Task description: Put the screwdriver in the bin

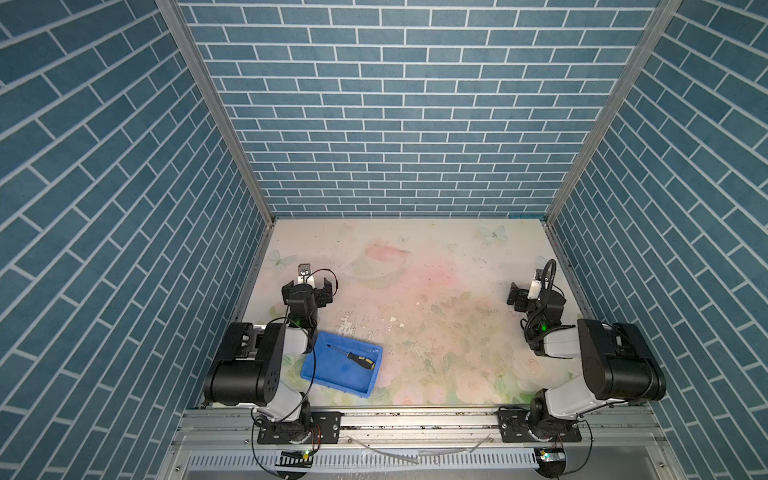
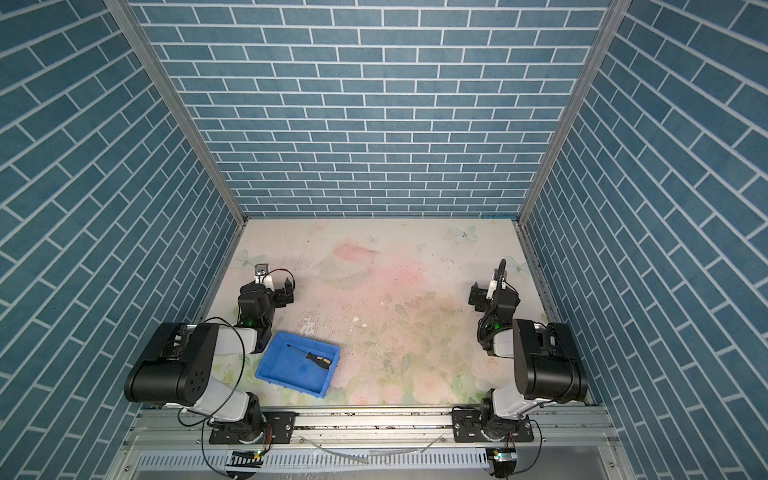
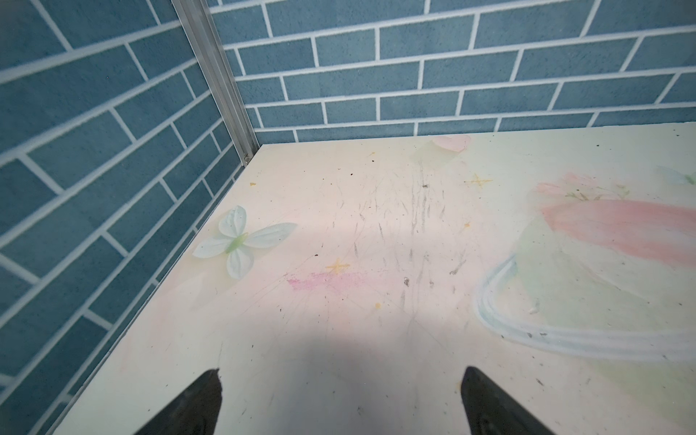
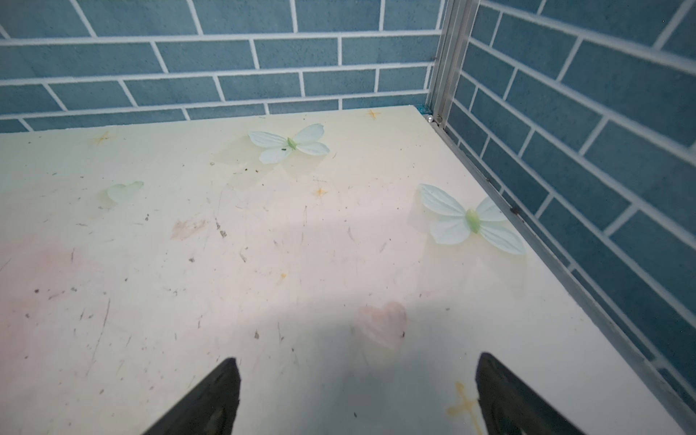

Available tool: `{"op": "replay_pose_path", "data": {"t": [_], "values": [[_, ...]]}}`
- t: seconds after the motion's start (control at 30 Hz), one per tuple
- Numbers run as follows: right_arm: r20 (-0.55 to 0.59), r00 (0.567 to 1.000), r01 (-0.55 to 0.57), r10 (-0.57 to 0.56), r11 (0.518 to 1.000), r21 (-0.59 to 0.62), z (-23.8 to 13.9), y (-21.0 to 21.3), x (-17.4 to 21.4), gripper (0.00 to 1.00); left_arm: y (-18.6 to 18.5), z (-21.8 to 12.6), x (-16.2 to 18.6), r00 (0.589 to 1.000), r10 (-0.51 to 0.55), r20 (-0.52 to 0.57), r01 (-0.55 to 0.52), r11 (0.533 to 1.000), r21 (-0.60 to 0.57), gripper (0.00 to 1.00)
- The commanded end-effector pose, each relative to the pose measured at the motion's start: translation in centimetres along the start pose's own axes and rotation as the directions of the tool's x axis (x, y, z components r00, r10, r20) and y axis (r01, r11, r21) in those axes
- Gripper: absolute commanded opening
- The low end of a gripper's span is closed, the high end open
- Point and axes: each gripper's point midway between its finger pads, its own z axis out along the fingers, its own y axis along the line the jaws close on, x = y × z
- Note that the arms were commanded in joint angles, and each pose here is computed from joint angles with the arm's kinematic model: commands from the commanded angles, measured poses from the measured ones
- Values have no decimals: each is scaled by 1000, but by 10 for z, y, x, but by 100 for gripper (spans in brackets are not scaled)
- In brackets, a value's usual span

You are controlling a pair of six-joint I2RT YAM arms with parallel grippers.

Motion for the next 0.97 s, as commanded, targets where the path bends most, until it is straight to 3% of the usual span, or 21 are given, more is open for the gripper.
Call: {"op": "replay_pose_path", "data": {"t": [0.0, 0.27, 0.53, 0.67, 0.93], "values": [[-30, 999, -16, 17, 1000, 10, 7, -2, -4, 97, 1, -1, -1, 1000, -8, 8, 8, 1000, 0, 100], [75, 997, -3, 5, 1000, -20, -11, 2, -5, 94, 1, -1, 0, 1000, -8, 8, 8, 1000, 1, 100], [62, 998, -6, 7, 1000, -15, -9, 1, -6, 95, -1, 0, -1, 1000, -1, 4, 1, 1000, 12, 100], [58, 998, -6, 6, 1000, -13, -8, 1, -5, 95, -21, 3, 0, 999, 49, -15, -47, 992, 119, 100], [55, 998, -4, 5, 1000, -16, -8, 2, -5, 96, -21, 2, -2, 999, 46, -7, -45, 992, 121, 100]]}}
